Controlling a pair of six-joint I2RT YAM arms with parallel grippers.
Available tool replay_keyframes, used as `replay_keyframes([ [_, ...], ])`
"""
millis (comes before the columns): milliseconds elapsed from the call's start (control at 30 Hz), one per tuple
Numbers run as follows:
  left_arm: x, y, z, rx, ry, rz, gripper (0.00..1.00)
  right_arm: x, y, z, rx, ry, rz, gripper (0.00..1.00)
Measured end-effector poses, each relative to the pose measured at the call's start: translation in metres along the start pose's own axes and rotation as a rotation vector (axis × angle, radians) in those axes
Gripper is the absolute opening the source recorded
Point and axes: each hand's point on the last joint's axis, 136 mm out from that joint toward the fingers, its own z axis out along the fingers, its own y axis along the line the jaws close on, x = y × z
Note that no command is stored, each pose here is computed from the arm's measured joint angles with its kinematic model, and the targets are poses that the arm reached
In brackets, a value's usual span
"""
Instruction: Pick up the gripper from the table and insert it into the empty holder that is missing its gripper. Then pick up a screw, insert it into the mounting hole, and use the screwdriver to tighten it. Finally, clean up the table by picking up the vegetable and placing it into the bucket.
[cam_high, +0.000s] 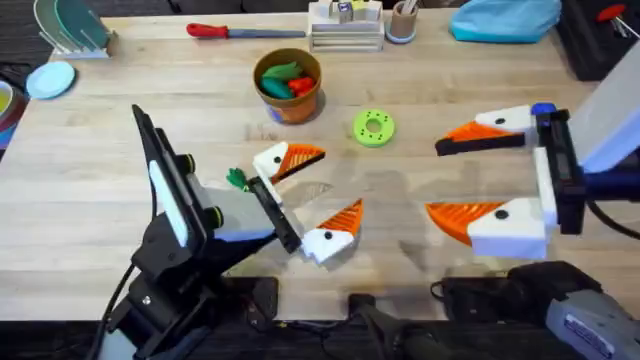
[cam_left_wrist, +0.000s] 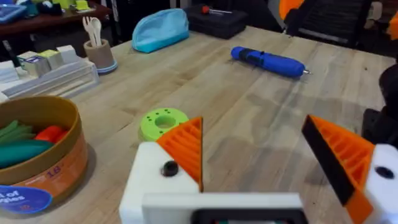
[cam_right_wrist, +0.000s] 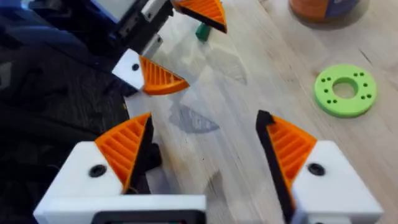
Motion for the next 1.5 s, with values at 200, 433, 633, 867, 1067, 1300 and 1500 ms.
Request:
replay_keyframes([
  [200, 0.0, 0.0, 0.0, -0.001, 0.0, 0.001, 0.893, -0.001, 0.004, 0.0, -0.018, -0.009, -0.021, 0.993],
  [433, 0.0, 0.002, 0.0, -0.011, 0.0, 0.007, 0.035, -0.002, 0.004, 0.0, -0.023, -0.014, -0.028, 0.993],
  [633, 0.0, 0.009, 0.0, -0.052, -0.002, 0.005, 0.014, -0.002, 0.004, 0.0, -0.023, -0.014, -0.028, 0.993],
  [867, 0.0, 0.014, -0.001, -0.081, -0.002, 0.005, 0.013, -0.008, -0.006, 0.0, 0.014, -0.031, -0.031, 0.992],
  [1067, 0.0, 0.015, -0.001, -0.088, -0.002, 0.004, 0.013, -0.008, -0.089, -0.005, 0.299, -0.003, 0.184, 0.993],
  [1300, 0.0, 0.015, -0.001, -0.088, -0.002, 0.004, 0.013, 0.036, -0.169, -0.039, 0.654, 0.098, 0.504, 0.993],
  [1500, 0.0, 0.015, -0.001, -0.088, -0.002, 0.005, 0.013, 0.062, -0.21, -0.105, 1.028, 0.205, 0.617, 0.989],
])
